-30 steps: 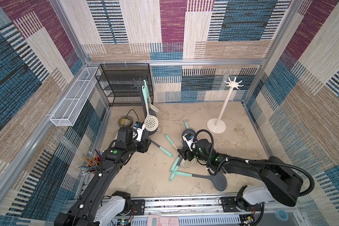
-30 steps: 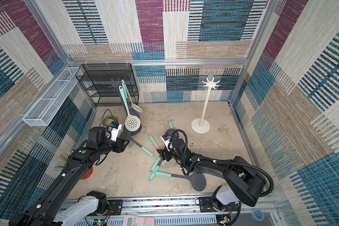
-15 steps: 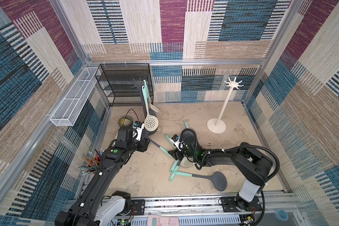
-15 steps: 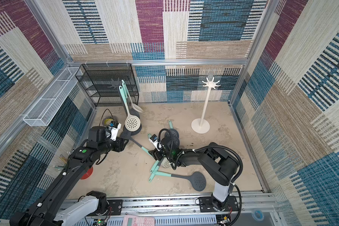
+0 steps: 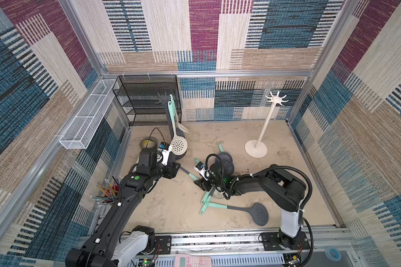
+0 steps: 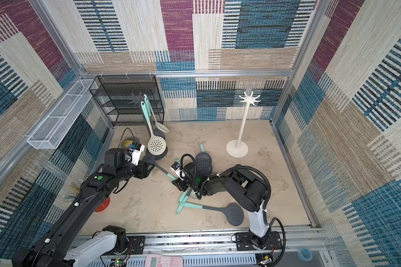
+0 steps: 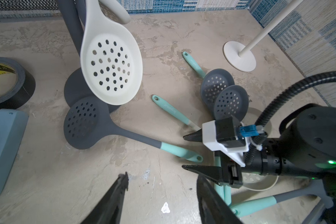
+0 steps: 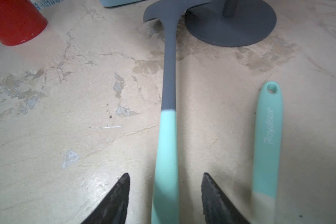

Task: Hang the skimmer on the kitchen utensil rack
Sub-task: Pick up the skimmer from the center of the board.

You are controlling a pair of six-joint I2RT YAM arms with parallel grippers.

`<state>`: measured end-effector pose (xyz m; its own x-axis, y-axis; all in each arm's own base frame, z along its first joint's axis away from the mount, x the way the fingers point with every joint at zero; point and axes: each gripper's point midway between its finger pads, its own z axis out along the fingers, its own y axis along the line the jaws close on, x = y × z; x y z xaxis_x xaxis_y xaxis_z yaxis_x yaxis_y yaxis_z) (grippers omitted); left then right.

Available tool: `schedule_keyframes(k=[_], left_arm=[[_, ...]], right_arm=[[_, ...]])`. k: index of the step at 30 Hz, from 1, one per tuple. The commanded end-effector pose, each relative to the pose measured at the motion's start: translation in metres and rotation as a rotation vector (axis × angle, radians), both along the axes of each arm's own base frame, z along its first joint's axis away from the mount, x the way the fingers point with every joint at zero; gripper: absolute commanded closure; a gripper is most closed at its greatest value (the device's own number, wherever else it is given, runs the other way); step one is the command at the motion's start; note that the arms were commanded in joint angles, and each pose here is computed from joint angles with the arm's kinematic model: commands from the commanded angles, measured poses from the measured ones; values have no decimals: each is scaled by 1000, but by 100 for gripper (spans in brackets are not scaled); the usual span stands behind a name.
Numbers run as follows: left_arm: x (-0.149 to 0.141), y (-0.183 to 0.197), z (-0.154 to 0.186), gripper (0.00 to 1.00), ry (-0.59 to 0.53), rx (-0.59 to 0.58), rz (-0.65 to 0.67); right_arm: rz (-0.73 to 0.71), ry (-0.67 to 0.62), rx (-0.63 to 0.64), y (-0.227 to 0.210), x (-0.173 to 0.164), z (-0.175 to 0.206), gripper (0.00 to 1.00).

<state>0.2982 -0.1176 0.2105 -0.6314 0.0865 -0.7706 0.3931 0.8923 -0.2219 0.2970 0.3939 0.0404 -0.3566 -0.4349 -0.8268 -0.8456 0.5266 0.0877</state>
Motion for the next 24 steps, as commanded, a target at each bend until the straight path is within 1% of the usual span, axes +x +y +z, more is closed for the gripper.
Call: schedule_keyframes(k=[1,6,11,15,20,24], left_arm=[[3,-5,16,41,-43,-53,-1],[0,-5,23,41,-64,-67,3],[-3,0,26,41,-93,-47,16],[-5,1,26,41,-107,-33,7],[-8,3,35,41,-130,-36,18],[-11,6,45,41,-159,-36,30]], right_arm=[[-13,-1,-11,5,2,-5,42],[-28,-2,-58,9,1,-18,48],[-39,5,-77,11,4,-23,62],[-27,2,-60,12,1,-17,72],[-11,4,-49,11,-4,-6,88],[10,-3,-18,12,-9,13,96]])
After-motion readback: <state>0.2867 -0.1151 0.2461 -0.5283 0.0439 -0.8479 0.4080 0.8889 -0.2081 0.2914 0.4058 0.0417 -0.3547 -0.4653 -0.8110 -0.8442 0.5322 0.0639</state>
